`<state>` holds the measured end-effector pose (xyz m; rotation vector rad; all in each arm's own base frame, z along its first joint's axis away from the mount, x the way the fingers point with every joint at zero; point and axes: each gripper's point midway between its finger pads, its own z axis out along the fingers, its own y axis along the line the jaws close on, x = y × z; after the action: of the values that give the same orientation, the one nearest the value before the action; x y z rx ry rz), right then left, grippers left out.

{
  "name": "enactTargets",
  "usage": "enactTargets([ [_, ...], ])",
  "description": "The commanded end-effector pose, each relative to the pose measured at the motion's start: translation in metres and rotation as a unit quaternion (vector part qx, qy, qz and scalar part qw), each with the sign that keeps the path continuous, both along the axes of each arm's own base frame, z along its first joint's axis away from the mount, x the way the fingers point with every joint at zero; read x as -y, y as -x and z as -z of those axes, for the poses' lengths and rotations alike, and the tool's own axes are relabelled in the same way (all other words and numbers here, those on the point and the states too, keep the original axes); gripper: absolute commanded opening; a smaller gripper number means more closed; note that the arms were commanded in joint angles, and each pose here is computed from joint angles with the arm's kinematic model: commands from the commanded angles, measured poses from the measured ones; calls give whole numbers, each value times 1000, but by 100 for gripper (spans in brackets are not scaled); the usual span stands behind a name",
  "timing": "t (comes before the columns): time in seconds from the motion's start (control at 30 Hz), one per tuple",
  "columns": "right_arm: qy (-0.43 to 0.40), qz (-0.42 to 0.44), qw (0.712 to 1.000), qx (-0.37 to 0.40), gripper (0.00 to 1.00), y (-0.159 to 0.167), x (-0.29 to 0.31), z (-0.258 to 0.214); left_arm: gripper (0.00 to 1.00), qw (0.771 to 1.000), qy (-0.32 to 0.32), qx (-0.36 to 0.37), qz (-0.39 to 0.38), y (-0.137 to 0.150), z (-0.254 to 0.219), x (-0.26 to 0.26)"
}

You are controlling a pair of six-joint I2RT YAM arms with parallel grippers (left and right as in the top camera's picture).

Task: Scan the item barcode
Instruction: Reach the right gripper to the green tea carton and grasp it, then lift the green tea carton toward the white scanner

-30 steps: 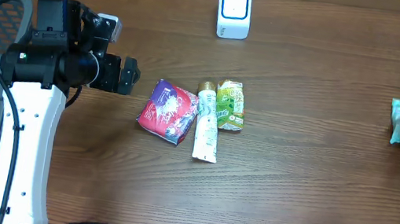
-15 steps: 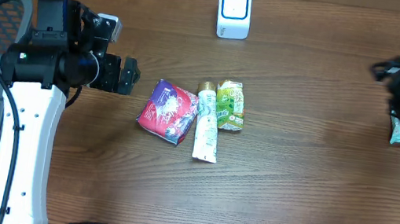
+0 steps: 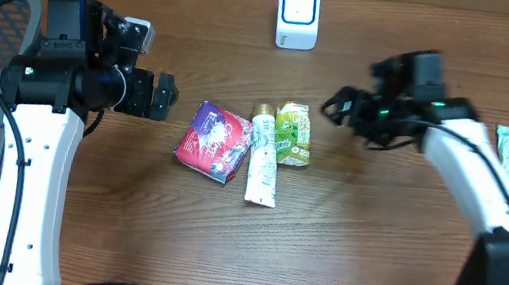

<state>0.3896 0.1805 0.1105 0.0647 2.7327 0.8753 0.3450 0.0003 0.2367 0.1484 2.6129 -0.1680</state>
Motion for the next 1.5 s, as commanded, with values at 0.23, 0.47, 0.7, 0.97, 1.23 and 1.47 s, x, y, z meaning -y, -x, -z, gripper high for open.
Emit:
enactTargets([
  [0.23,19,-44,998,-36,86,10,-39,59,100,1000,0,4,14,-1,-1,4],
  [0.47,-11,-53,998,-41,77,2,-51,79,100,1000,0,4,14,-1,-1,4],
  [0.7,-18,-50,998,-23,60,-7,-54,81,100,1000,0,4,14,-1,-1,4],
  [0.97,-22,-37,999,-32,42,-10,-55,87,100,1000,0,4,14,-1,-1,4],
  [1.23,-27,-20,998,-59,26,-7,-56,98,99,1000,0,4,14,-1,-1,4],
  [1.47,-53,-28,997,-54,4,-9,-60,89,99,1000,0,4,14,-1,-1,4],
])
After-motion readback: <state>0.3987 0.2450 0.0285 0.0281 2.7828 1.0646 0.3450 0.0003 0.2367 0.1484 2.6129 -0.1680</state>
